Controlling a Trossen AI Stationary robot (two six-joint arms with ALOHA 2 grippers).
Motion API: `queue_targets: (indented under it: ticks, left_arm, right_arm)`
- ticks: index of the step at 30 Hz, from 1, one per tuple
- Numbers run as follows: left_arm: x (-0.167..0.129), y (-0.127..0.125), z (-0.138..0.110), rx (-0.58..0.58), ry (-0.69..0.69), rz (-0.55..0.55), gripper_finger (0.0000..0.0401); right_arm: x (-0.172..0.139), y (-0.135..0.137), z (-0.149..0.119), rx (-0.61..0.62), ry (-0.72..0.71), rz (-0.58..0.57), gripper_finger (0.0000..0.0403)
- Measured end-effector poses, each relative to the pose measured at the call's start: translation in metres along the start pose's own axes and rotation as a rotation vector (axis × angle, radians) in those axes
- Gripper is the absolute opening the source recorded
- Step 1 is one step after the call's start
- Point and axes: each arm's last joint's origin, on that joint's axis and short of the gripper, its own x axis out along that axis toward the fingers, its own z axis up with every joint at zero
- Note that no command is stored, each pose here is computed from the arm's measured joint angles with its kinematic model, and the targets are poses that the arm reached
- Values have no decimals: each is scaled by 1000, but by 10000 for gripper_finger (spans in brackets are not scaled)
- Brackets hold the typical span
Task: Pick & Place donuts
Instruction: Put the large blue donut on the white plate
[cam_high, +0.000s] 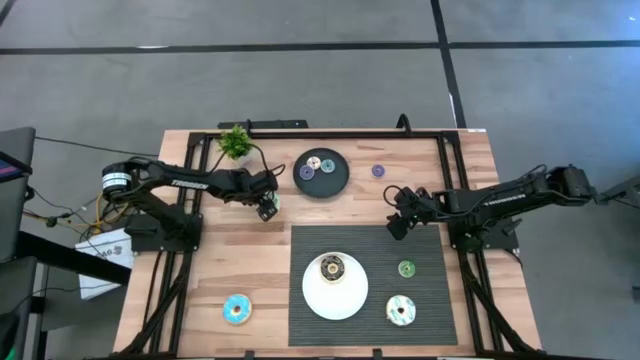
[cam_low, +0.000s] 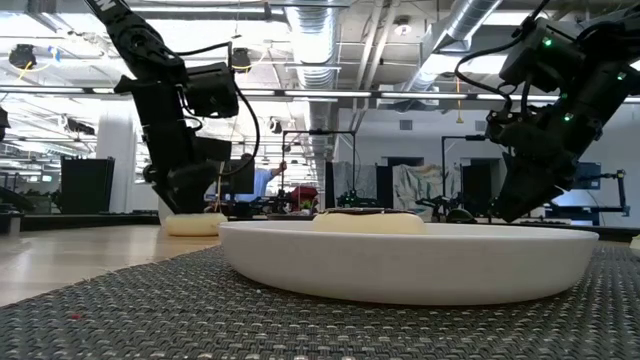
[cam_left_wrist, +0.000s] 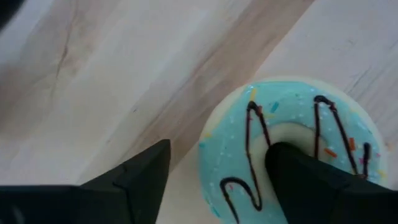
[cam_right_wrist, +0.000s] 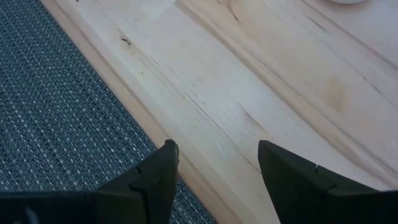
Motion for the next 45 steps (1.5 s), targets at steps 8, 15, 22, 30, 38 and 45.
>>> queue_targets:
  ticks: [8,15,22,30,38,45]
  left_arm:
    - [0,0,0,-27,5,-4,205]
    - [0,-2,-2,-99,25,-40,194]
    - [-18,-12,-2,-100,-9,-70,192]
    - [-53,-39,3,-32,-118,-79,192]
    - [-59,-47,-1,4,-191,53,192]
    - [-54,-33,6,-83,-185,106,192]
  right_arm:
    - [0,0,0,0,0,1,210]
    - [0,0,0,0,0,1,210]
    - [0,0,0,0,0,1,210]
    - [0,0,0,1,0,1,210]
    - [0,0,0,1,-1,1,210]
    - [0,0,0,1,-1,1,210]
